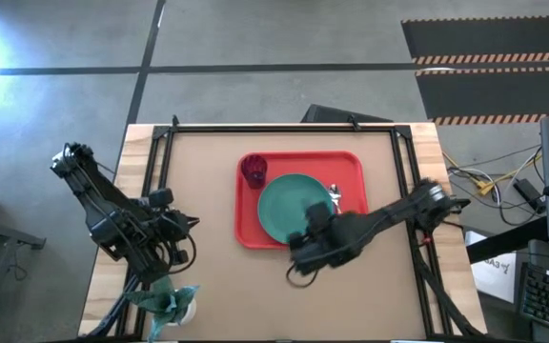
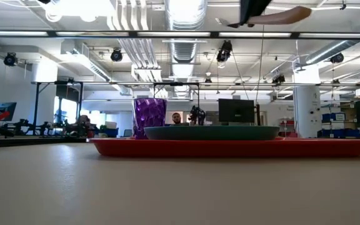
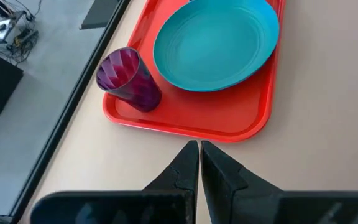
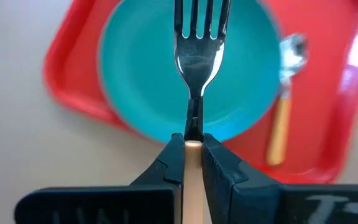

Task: Pick and place plate/cup/fork/spoon on tray
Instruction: Put the orange fork beside the yellow spoon on the red tray

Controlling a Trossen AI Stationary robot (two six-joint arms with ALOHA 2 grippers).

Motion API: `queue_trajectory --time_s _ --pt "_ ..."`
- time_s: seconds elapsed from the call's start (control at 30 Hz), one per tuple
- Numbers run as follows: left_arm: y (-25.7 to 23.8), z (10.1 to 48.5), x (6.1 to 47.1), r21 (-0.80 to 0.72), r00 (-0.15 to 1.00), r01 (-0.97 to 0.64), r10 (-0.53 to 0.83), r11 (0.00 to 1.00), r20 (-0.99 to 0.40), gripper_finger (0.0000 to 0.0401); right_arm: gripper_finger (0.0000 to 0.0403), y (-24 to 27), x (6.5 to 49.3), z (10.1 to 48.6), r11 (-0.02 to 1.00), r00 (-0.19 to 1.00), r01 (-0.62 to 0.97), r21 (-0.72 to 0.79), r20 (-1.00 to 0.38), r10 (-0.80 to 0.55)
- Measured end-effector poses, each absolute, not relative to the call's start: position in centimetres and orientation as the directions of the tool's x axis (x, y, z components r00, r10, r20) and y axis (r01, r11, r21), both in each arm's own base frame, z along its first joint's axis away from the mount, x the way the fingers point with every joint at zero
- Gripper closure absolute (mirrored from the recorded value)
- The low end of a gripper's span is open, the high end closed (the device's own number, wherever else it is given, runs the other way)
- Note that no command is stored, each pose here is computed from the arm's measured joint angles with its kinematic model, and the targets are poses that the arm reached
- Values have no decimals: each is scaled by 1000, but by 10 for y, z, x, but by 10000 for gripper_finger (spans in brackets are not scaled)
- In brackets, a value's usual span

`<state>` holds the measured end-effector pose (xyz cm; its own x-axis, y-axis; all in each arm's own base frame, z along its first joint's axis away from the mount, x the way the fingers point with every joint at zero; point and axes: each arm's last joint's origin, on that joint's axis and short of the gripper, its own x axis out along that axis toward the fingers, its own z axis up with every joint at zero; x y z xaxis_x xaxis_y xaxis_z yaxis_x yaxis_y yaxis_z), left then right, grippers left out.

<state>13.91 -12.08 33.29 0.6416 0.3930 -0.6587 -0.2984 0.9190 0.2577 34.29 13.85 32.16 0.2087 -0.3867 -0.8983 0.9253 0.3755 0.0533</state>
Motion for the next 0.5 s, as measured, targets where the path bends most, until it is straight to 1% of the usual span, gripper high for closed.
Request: queue_trajectory --time_s 0.1,0.23,0.33,0.43,0.5 --pt "-121 333 139 256 642 -299 392 919 -658 401 384 121 317 330 342 194 938 52 -897 -397" --pt "-121 333 140 251 644 -301 390 920 -658 401 384 106 283 329 326 170 945 26 -890 -423" --pt "-121 333 140 251 644 -302 391 920 -658 401 384 97 260 322 316 139 949 -4 -892 -430" --pt "-122 333 140 235 645 -315 389 919 -657 401 384 90 238 312 267 94 964 -12 -919 -383" --pt "-122 333 140 232 646 -318 389 919 -657 401 384 88 229 301 246 91 969 -3 -925 -369"
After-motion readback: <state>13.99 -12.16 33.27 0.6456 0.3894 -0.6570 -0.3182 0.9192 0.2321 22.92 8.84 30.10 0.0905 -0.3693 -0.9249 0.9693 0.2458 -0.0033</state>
